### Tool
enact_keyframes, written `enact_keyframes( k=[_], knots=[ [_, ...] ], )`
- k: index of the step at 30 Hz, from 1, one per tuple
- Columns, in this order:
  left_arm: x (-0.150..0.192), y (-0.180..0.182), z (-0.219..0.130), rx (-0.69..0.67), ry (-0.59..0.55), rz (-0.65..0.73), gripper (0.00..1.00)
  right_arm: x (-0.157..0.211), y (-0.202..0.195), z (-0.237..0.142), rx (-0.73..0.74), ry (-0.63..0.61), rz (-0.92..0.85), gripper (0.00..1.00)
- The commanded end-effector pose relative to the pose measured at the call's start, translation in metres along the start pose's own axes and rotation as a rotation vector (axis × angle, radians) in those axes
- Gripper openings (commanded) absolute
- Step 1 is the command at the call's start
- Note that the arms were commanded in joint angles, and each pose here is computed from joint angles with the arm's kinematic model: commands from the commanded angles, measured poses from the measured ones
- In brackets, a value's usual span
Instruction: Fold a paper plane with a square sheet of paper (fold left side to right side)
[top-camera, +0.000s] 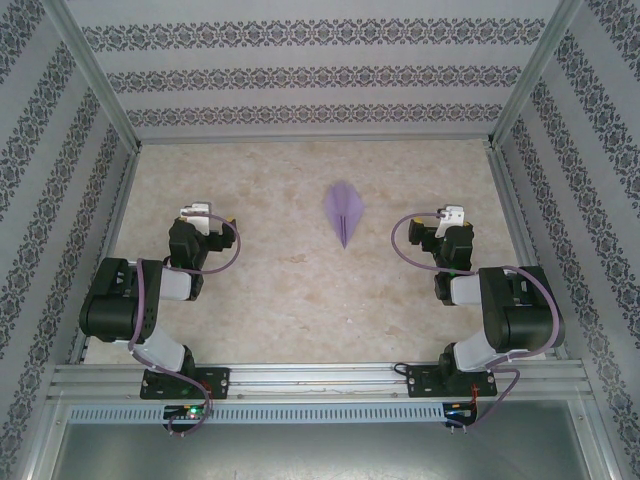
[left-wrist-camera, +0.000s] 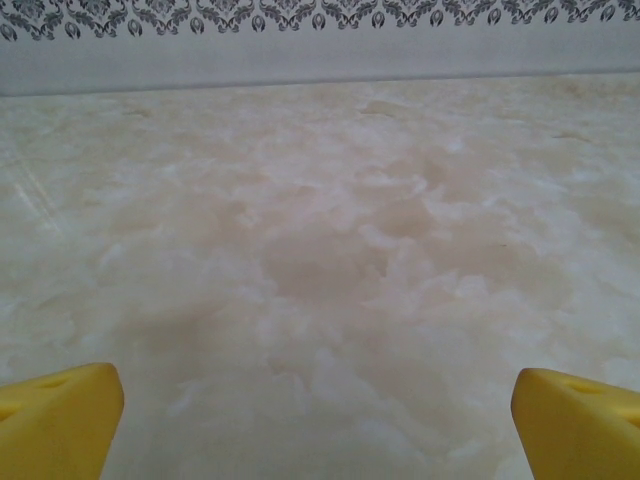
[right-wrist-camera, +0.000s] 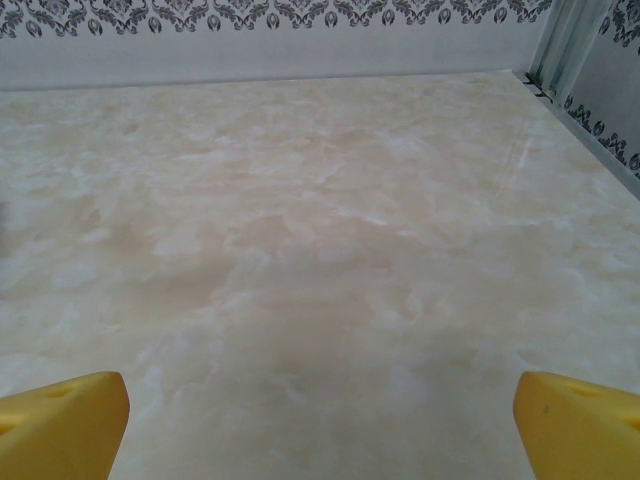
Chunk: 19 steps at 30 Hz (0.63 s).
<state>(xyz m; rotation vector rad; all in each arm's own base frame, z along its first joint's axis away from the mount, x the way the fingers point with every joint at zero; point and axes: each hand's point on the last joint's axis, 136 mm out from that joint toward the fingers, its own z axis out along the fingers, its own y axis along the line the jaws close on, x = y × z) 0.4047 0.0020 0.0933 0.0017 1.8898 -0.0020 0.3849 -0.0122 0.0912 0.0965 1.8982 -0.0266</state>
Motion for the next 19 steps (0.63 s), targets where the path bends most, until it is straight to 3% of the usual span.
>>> enact_keyframes(
  k=[1, 19],
  knots=[
    [0.006, 0.008, -0.002, -0.025, 0.021, -0.017, 1.00, -0.008, 0.002, 0.002, 0.003, -0.022, 0.002, 0.98],
    [0.006, 0.008, -0.002, -0.025, 0.022, -0.017, 0.99, -0.019, 0.006, 0.006, 0.005, -0.042, -0.012, 0.98]
  ],
)
